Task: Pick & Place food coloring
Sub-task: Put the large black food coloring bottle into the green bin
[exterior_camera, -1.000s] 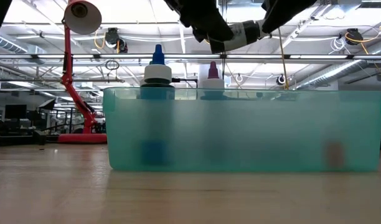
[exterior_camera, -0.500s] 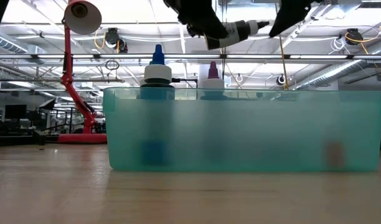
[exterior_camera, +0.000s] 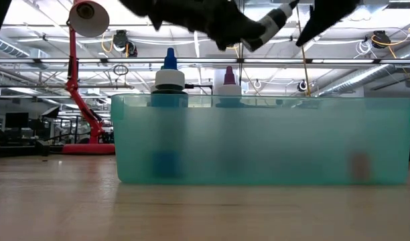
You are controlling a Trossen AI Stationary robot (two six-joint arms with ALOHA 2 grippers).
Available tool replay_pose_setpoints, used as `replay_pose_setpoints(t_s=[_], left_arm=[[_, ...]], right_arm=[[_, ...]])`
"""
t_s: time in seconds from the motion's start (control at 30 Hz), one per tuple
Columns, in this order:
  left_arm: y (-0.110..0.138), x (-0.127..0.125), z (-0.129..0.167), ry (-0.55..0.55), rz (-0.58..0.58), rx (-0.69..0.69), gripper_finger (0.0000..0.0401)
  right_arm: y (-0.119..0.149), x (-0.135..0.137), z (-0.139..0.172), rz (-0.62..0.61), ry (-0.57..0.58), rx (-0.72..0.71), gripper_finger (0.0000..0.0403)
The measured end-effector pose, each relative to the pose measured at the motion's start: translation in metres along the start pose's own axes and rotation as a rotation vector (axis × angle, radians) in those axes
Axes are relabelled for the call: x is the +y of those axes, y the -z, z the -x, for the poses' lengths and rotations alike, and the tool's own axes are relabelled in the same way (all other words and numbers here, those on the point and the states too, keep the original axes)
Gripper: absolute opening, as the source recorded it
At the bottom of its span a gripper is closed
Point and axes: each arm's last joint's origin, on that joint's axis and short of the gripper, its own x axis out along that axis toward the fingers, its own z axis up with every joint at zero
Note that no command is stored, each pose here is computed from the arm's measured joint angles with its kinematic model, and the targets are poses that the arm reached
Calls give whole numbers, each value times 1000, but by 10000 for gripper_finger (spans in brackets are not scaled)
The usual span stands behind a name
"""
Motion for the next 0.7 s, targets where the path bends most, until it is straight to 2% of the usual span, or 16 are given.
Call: replay_pose_setpoints(t_s=[0.07, 0.17, 0.37, 0.5, 0.7], left_arm=[[12, 3, 1, 36, 10, -75, 90], [19, 5, 8, 72, -20, -257, 89], [43, 6, 25, 75, -100, -511, 89], [58, 6, 35, 59, -112, -560, 89], [72, 18, 41, 27, -73, -531, 89]], right_arm=[[7, 0, -6, -2, 8, 5, 237], [16, -1, -16, 1, 11, -19, 232], [26, -9, -32, -3, 73, -222, 222], [27, -18, -37, -47, 108, -441, 220], [26, -24, -46, -67, -78, -873, 223]])
